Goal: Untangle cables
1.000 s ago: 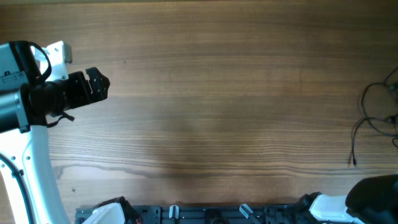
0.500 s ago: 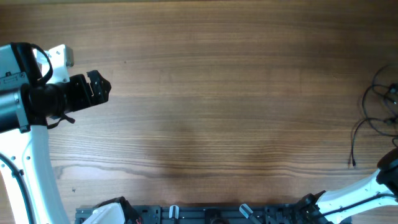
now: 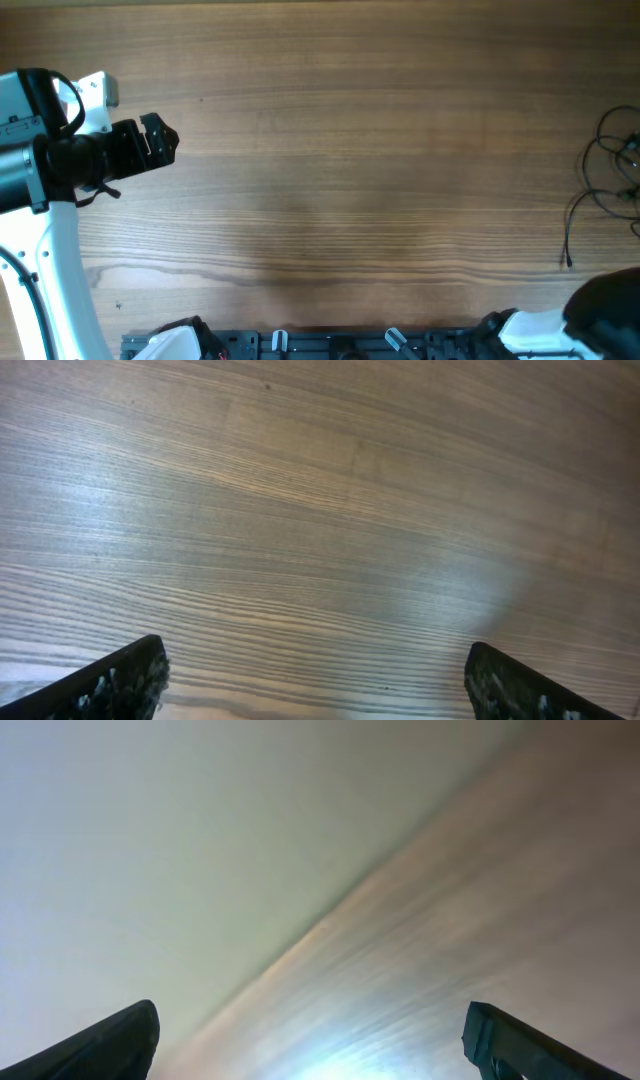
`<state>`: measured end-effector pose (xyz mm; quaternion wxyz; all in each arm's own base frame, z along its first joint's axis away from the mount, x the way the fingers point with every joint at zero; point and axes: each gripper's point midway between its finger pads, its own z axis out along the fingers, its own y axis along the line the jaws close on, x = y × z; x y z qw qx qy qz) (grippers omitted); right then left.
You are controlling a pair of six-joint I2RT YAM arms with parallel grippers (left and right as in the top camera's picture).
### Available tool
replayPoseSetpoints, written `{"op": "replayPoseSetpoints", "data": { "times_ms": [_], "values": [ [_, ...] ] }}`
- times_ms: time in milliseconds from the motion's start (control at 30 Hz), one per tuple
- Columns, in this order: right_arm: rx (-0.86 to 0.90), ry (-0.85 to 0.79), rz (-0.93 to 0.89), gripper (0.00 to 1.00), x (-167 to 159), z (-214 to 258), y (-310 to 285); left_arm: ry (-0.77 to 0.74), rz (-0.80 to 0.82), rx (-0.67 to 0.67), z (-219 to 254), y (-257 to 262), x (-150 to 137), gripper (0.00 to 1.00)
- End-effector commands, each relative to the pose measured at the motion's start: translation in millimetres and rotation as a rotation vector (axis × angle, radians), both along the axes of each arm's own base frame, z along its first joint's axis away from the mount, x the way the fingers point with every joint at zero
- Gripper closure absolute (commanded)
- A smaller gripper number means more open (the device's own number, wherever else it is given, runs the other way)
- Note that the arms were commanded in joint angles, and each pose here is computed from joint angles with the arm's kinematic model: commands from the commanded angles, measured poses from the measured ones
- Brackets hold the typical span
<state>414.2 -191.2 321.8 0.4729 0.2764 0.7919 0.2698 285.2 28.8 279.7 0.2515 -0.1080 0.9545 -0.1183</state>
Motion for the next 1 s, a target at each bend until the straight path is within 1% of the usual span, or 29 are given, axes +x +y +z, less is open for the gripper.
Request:
{"op": "replayPoseSetpoints", "data": {
  "times_ms": [0,33,133,200,233,267,367,467,533,567,600,633,667,767,800,833,867,900,933,967],
  "values": [
    [-0.306,-0.068,0.249,0.00,4,28,86,0.001,-0.027,-0.002,0,-3,-2,0.02],
    [-0.396,-0.045,0.350,0.00,3,23,128,0.003,-0.027,-0.003,0,-3,-2,0.02],
    [-0.549,0.031,0.515,0.00,-11,6,199,0.000,-0.027,-0.002,0,-3,-1,0.02],
    [-0.579,0.057,0.607,0.00,-31,4,240,-0.003,-0.061,-0.005,0,-7,-2,0.01],
    [-0.578,0.053,0.641,0.00,-42,6,253,-0.010,-0.107,-0.018,2,-15,-4,0.00],
    [-0.580,0.044,0.666,0.00,-53,11,262,-0.012,-0.115,-0.016,2,-17,-4,0.00],
    [-0.683,0.027,0.597,0.00,-95,38,257,-0.061,-0.143,0.000,14,-27,-10,0.00],
    [-0.700,-0.080,0.565,0.00,-144,70,256,-0.130,-0.155,0.021,32,-33,-24,0.00],
    [-0.711,-0.121,0.548,0.00,-182,77,253,-0.194,-0.155,0.041,47,-36,-36,0.00],
    [-0.719,-0.134,0.533,0.00,-199,76,250,-0.221,-0.155,0.049,53,-37,-43,0.00],
    [-0.709,-0.158,0.509,0.00,-224,75,248,-0.264,-0.152,0.061,62,-39,-52,0.00],
    [-0.706,-0.179,0.496,0.00,-240,73,247,-0.294,-0.152,0.071,69,-41,-60,0.00],
    [-0.708,-0.198,0.487,0.00,-255,71,246,-0.318,-0.149,0.083,74,-42,-66,0.00],
    [-0.685,-0.190,0.349,0.00,-309,50,226,-0.385,-0.148,0.105,85,-46,-88,0.00],
    [-0.660,-0.172,0.307,0.00,-321,44,220,-0.396,-0.148,0.108,87,-47,-91,0.00],
    [-0.623,-0.156,0.270,0.00,-330,38,216,-0.400,-0.148,0.109,88,-47,-92,0.00],
    [-0.537,-0.126,0.232,0.00,-337,28,215,-0.401,-0.148,0.110,88,-48,-94,0.00],
    [-0.518,-0.103,0.226,0.00,-336,22,214,-0.396,-0.149,0.108,87,-48,-94,0.00],
    [-0.493,-0.028,0.251,0.00,-338,3,217,-0.394,-0.150,0.105,86,-48,-94,0.00],
    [-0.452,0.071,0.330,0.00,-342,-26,227,-0.396,-0.153,0.102,87,-49,-94,0.00]
  ]
}}
